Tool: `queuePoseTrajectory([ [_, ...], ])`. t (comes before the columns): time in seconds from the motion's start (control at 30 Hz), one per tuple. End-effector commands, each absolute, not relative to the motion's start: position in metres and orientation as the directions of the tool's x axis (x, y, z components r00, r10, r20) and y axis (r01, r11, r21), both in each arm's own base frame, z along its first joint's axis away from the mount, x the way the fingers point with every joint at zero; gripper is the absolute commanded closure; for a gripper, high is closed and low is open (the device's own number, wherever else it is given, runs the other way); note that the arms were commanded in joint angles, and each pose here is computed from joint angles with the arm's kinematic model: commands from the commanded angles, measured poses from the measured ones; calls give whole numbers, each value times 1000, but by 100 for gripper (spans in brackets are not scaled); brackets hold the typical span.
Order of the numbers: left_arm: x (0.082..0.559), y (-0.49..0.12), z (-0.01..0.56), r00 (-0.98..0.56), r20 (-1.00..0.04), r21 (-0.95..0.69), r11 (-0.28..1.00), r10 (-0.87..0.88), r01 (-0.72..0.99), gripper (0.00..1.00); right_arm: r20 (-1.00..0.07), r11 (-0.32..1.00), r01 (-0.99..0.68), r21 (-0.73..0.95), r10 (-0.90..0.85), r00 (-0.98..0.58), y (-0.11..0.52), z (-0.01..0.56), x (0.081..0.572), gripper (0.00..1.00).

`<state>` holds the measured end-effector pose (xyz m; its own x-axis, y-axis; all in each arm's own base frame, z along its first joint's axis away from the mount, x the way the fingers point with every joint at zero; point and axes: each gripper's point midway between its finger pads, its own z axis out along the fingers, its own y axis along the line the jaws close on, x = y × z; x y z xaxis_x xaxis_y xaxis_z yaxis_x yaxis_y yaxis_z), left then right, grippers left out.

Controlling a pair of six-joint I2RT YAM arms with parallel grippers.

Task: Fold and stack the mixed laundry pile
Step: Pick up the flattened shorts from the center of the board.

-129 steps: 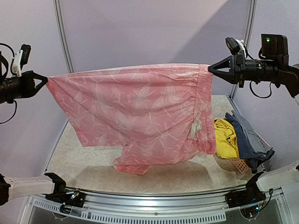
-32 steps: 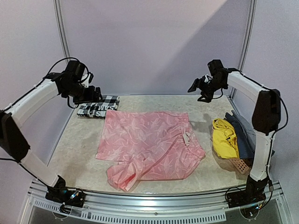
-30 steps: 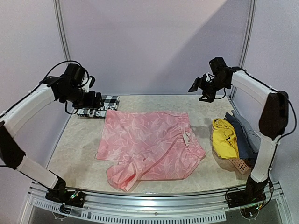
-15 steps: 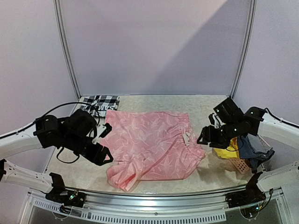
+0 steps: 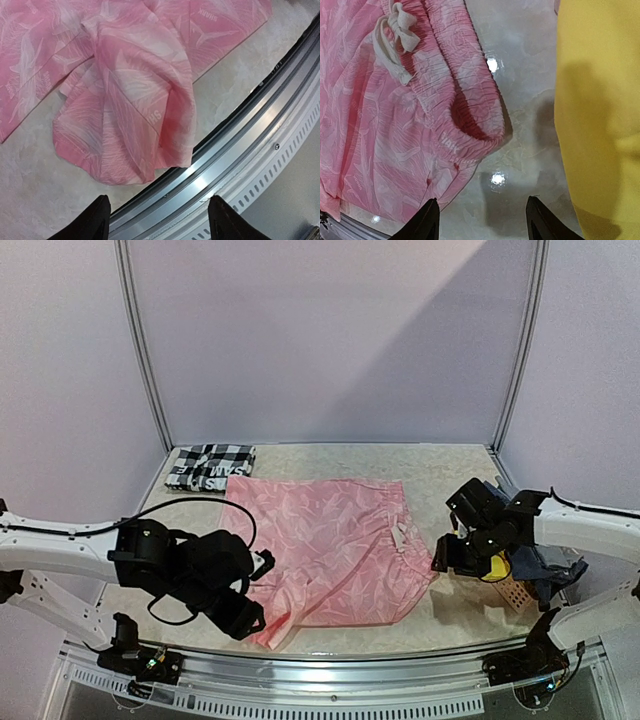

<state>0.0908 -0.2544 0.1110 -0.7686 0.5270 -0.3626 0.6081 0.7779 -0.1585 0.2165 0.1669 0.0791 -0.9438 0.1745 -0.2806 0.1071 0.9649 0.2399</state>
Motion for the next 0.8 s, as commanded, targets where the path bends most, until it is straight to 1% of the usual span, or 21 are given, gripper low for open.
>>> queuePoseTrajectory([
  [0.0, 86, -264, 100, -757, -375, -125, 780, 535, 614, 32, -308, 961, 80, 263, 163, -937, 181, 72, 231, 41],
  [0.3, 81, -272, 78, -729, -351, -69, 760, 588, 646, 31, -282, 967, 57, 248, 129, -951, 196, 51, 245, 41],
  [0.43, 83, -275, 62, -727, -334, -39, 762, 599, 646, 32, -284, 975, 49, 215, 111, -953, 197, 44, 251, 45],
  [0.53, 89, -278, 55, -728, -337, -4, 773, 596, 635, 34, -291, 979, 51, 199, 109, -951, 196, 41, 254, 50],
  [0.63, 99, -276, 51, -729, -348, 51, 788, 590, 613, 40, -292, 980, 46, 195, 103, -951, 197, 38, 256, 54],
  [0.7, 102, -278, 47, -721, -349, 76, 785, 599, 615, 48, -288, 981, 45, 190, 99, -953, 197, 35, 256, 58],
  [0.77, 104, -283, 44, -707, -343, 88, 771, 618, 631, 66, -284, 981, 43, 191, 97, -954, 198, 33, 256, 62],
])
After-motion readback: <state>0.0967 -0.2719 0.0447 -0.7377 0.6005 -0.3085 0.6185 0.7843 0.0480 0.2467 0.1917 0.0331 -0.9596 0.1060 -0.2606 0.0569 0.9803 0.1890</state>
